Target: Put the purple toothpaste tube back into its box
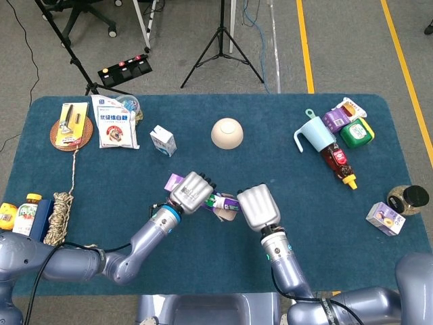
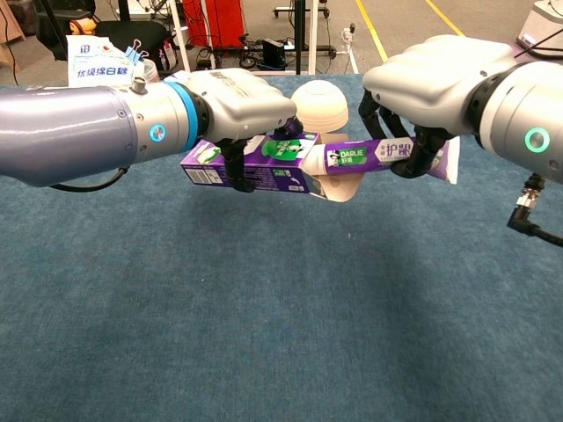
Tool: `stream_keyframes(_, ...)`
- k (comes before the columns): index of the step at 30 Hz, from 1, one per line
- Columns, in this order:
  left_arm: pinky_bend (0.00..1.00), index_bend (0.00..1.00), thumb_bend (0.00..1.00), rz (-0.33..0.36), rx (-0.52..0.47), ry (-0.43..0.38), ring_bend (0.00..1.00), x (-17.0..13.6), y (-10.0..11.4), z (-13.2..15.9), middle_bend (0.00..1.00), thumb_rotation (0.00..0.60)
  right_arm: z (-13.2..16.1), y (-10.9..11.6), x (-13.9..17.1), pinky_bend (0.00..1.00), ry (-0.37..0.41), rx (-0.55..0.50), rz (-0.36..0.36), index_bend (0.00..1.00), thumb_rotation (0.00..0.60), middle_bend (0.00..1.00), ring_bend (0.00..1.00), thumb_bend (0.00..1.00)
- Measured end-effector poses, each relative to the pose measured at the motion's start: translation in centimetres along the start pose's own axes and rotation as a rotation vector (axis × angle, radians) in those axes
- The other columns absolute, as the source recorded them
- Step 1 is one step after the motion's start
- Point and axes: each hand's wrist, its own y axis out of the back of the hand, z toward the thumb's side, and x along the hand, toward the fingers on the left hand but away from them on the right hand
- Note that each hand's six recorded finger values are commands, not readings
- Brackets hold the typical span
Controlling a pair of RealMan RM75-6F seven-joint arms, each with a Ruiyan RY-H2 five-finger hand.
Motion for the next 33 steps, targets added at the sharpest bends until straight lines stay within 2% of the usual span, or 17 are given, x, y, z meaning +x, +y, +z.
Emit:
stream_keyframes(10,0.7,0.46,0.25,0.019,-0.049,0.004,0.39,0.3,0.5,0.5,0.4,0.6,1.6,0.5,0.5,0.61,-0.052,0.096,0.005,0.62,0.6,0.66,0.65,0.52)
stream_keyframes(12,0.71,0.47,0.25,0.025,-0.061,0.002,0.4,0.3,0.6,0.6,0.42,0.6,1.9,0.7,0.5,0.61,-0.055,0.096,0.005,0.59,0.6,0.65,0.65,0.52)
stream_keyframes(16,0.71,0.49,0.25,0.041,-0.092,-0.004,0.41,0.3,0.8,0.8,0.43,0.6,2.4,1.3,0.7,0.59,-0.054,0.087,-0.006,0.41,0.6,0.52,0.63,0.49)
stream_keyframes(18,0.71,0.49,0.25,0.049,-0.112,-0.007,0.41,0.3,0.9,0.8,0.43,0.6,2.6,1.6,0.8,0.57,-0.051,0.078,-0.016,0.3,0.6,0.41,0.6,0.47)
stream_keyframes(20,0.71,0.49,0.25,0.057,-0.14,-0.01,0.41,0.3,1.0,0.9,0.43,0.6,2.9,2.0,0.9,0.55,-0.046,0.06,-0.031,0.17,0.6,0.25,0.51,0.44)
stream_keyframes(22,0.71,0.49,0.25,0.065,-0.164,-0.014,0.41,0.3,1.0,0.9,0.44,0.6,3.2,2.6,1.2,0.54,-0.035,0.035,-0.054,0.11,0.6,0.17,0.47,0.44)
stream_keyframes(25,0.71,0.49,0.25,0.076,-0.2,-0.018,0.41,0.3,1.0,0.9,0.44,0.6,3.5,3.7,1.6,0.51,-0.022,0.009,-0.107,0.06,0.6,0.11,0.39,0.43)
stream_keyframes(28,0.71,0.49,0.25,0.084,-0.237,-0.021,0.41,0.4,1.1,1.0,0.44,0.6,3.6,5.0,2.2,0.44,-0.013,-0.016,-0.169,0.06,0.6,0.08,0.3,0.42)
stream_keyframes(33,0.71,0.5,0.25,0.124,-0.315,-0.032,0.41,0.5,1.6,0.9,0.45,0.6,3.2,8.0,3.8,0.39,-0.005,-0.065,-0.275,0.06,0.6,0.08,0.28,0.42)
